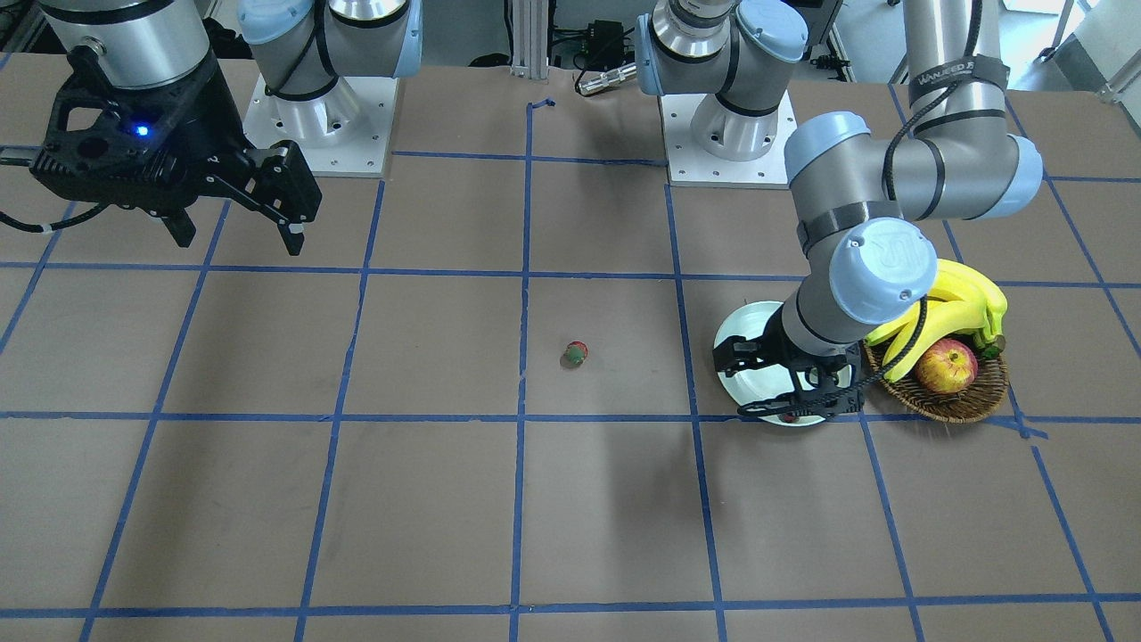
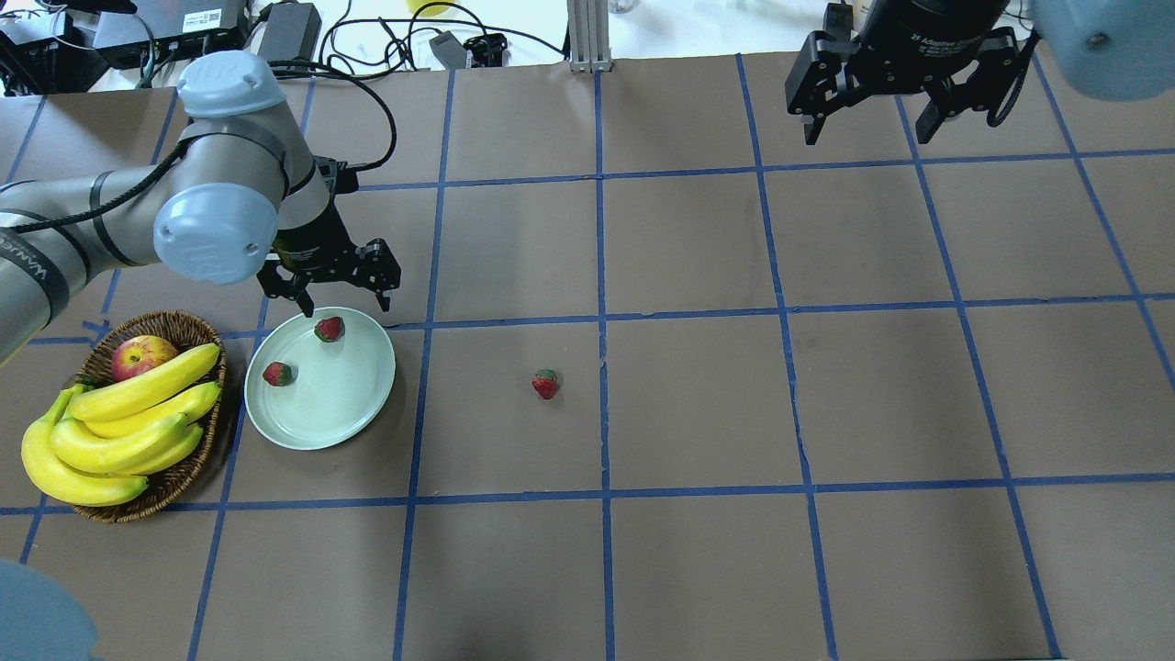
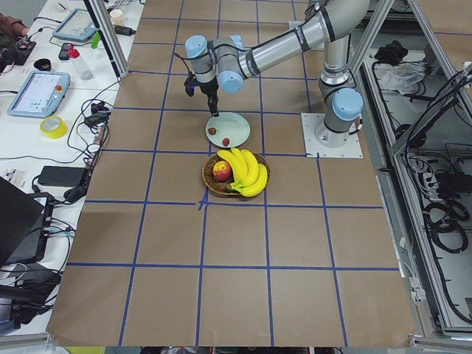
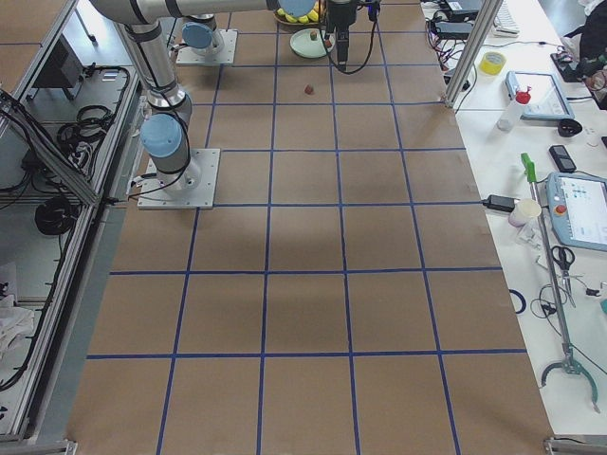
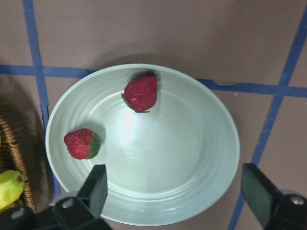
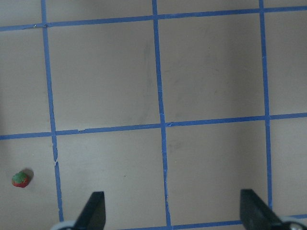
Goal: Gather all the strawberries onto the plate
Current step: 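Reach the left gripper to the last strawberry and grasp it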
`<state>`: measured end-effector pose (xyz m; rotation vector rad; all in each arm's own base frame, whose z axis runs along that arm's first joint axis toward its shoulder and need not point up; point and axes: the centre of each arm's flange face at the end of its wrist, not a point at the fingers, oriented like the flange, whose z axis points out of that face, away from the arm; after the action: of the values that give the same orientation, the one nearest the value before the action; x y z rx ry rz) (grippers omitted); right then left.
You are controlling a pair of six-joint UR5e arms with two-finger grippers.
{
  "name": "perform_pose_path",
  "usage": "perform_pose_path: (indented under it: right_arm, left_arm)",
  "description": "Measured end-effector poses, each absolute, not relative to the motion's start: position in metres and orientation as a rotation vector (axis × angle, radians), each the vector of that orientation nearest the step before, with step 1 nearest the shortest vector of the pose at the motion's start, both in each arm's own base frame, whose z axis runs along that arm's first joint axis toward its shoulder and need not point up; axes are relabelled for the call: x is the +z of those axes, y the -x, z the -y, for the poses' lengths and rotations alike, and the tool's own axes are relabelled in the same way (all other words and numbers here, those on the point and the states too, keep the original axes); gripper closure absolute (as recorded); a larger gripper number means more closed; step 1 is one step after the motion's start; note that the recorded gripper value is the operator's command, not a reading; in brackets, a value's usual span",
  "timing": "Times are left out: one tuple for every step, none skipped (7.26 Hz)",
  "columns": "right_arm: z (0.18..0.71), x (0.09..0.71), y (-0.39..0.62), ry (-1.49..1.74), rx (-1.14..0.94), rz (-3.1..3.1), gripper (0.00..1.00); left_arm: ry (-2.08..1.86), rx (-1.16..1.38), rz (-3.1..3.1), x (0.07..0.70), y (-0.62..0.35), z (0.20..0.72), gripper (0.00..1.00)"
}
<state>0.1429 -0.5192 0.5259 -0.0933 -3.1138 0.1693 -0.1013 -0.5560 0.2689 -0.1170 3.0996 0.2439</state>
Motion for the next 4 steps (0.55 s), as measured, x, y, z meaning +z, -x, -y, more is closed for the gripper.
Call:
perform_pose_path:
  right_arm:
    - [0.519,0.526,-0.143,0.095,0.170,3.112,0.00]
    - [0.519,0.526,-0.142,0.096,0.170,3.111,0.00]
    - [0.519,0.526,-0.142,0.096,0.170,3.110,0.00]
    - [0.519,0.527,-0.142,0.097,0.171,3.109,0.00]
  left_arm:
    - [0.094,0.205,-3.139,0.270,0.139,0.553,0.00]
    - [0.050,0.179,-3.194,0.268,0.175,0.547,0.00]
    - [-0.003,0.172,-3.236,0.265,0.208,0.539,0.00]
    - [-0.056,0.157,-3.257,0.258,0.234,0.531,0.00]
